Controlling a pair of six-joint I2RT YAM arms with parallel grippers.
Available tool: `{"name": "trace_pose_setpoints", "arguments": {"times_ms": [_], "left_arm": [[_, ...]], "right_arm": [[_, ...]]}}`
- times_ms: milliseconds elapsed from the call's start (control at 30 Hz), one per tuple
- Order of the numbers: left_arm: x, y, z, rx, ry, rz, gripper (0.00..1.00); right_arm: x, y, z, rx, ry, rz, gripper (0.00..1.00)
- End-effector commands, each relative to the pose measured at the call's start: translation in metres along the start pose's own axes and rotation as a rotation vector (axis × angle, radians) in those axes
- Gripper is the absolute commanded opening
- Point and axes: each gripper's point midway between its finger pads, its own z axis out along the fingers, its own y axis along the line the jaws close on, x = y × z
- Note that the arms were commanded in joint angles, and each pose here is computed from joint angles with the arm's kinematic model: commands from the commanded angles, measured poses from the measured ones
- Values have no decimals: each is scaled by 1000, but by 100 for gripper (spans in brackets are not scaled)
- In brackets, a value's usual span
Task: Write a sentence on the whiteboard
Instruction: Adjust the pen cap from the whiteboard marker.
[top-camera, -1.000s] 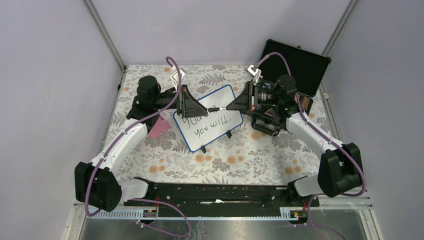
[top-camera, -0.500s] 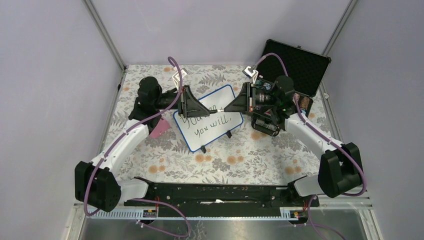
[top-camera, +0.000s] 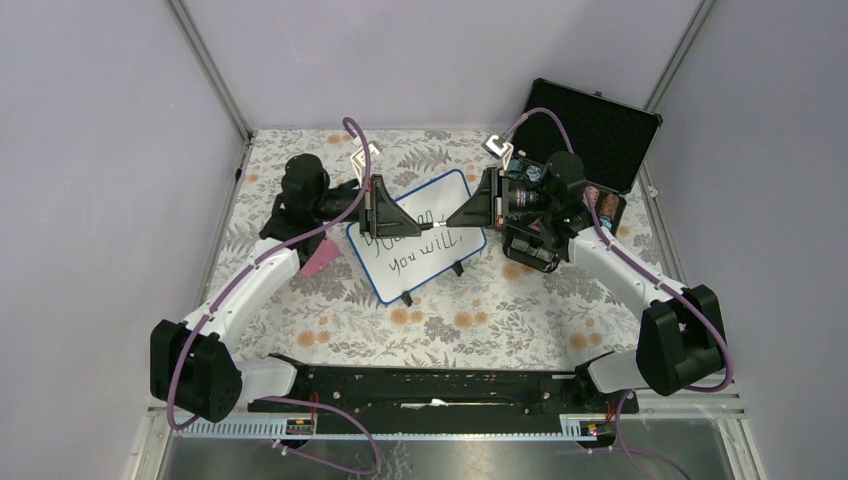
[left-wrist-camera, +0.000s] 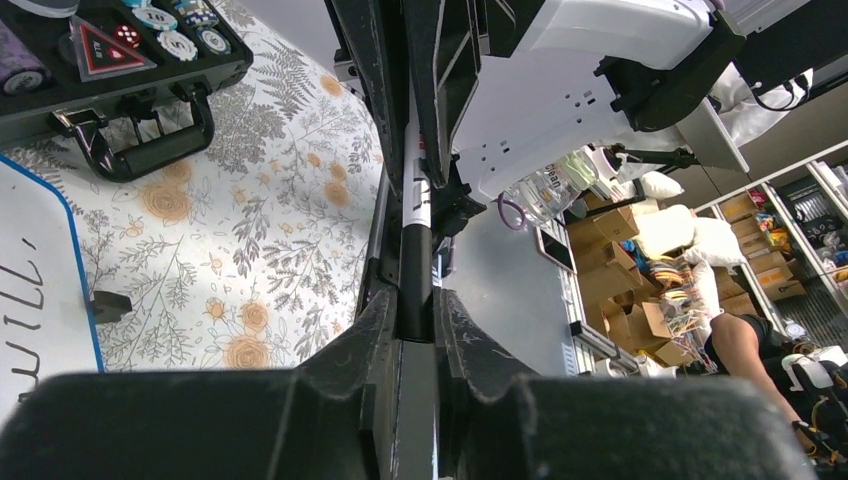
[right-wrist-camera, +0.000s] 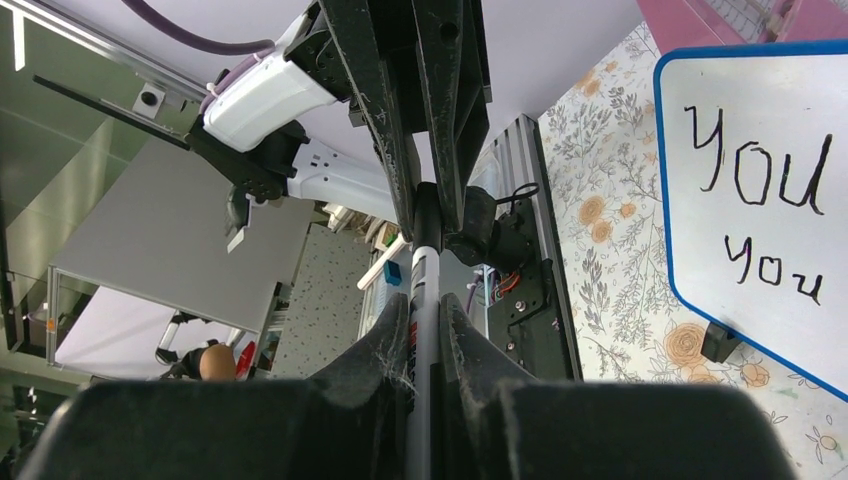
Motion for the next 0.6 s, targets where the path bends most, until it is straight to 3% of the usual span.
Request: {"name": "trace_pose_setpoints", "arguments": {"times_ms": [0, 100, 567], "left_arm": [[-13, -9, 4, 17, -13, 88, 7], [-11, -8, 6, 22, -6, 85, 0], [-7, -7, 14, 37, 12, 78, 0]], "right_arm": [[6, 10, 8, -26, 35, -62, 0], [10, 7, 12, -25, 47, -56, 0], [30, 7, 32, -53, 111, -43, 0]]}}
